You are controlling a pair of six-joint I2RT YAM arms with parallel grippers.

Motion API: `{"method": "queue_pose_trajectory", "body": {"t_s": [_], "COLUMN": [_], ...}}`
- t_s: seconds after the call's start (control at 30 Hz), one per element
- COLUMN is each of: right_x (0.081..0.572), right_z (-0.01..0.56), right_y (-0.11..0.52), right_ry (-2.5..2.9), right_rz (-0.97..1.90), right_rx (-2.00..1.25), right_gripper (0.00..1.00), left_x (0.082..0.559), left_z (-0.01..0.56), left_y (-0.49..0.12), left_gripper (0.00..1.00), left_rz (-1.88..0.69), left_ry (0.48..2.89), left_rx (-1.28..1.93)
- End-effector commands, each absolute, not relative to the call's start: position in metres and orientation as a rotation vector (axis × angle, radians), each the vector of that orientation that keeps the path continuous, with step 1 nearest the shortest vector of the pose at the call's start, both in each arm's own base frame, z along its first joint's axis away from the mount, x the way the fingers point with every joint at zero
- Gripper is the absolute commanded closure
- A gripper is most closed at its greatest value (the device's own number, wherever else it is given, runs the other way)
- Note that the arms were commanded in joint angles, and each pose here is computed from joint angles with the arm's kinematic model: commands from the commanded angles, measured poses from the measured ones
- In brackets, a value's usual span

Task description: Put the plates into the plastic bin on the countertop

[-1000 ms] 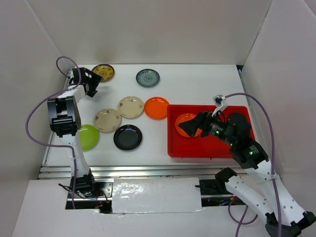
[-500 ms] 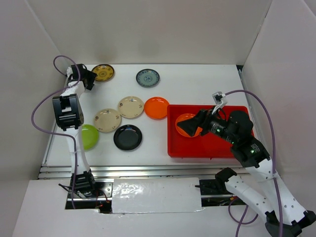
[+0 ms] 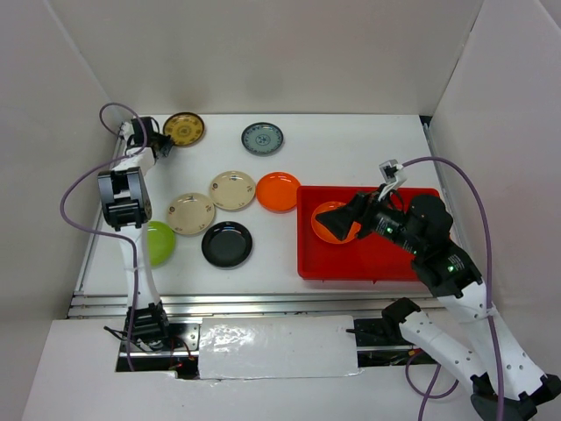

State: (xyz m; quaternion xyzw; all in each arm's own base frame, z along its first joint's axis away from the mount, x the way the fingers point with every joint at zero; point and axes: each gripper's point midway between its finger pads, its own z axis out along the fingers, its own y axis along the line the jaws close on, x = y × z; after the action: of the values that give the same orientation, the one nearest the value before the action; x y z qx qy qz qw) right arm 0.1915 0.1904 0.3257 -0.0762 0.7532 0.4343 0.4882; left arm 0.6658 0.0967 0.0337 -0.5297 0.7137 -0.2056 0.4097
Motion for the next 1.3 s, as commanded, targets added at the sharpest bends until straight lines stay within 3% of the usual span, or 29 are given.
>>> {"method": "queue_pose_trajectory", "body": {"t_s": [0.0,0.03,0.07,0.13,0.27,0.43,0.67,0.87,1.07,1.27], "right_x": [0.190,0.190,0.190,0.190,0.194,0.208,0.207,0.186,0.173,0.171], "right_z": [0.356,0.358,0.360,0.361,0.360,0.344,0.362,0.387,0.394,0.387], "right_y": [0.183,0.181,0.180,0.178,0.175,0.169,0.138,0.097,0.078,0.081], "right_ry": [1.737,1.732,1.727,1.721,1.718,1.739,1.684,1.571,1.538,1.569], "right_rz": [1.021,1.011,1.007,0.997,0.985,0.947,0.909,0.837,0.792,0.794], "right_rx": [-0.203,-0.197,-0.195,-0.189,-0.170,-0.087,0.138,0.314,0.358,0.344], "right_gripper": [0.00,0.00,0.00,0.00,0.00,0.00,0.00,0.00,0.00,0.00], "left_x": [0.643,0.640,0.638,0.617,0.581,0.518,0.468,0.433,0.404,0.386], "left_z": [0.033,0.042,0.094,0.111,0.261,0.356,0.324,0.258,0.187,0.146], "left_y": [0.096,0.094,0.097,0.086,0.058,-0.025,-0.206,-0.331,-0.397,-0.410], "left_gripper": [1.00,1.00,1.00,1.00,1.00,1.00,1.00,1.00,1.00,1.00], "left_rz": [-0.463,-0.460,-0.472,-0.466,-0.516,-0.518,-0.820,-0.987,-0.996,-0.917], "left_ry": [1.822,1.807,1.727,1.701,1.501,1.501,1.889,2.121,2.294,2.383], "left_rx": [-1.386,-1.384,-1.340,-1.302,-0.998,-0.695,-0.300,-0.039,0.111,0.134]}}
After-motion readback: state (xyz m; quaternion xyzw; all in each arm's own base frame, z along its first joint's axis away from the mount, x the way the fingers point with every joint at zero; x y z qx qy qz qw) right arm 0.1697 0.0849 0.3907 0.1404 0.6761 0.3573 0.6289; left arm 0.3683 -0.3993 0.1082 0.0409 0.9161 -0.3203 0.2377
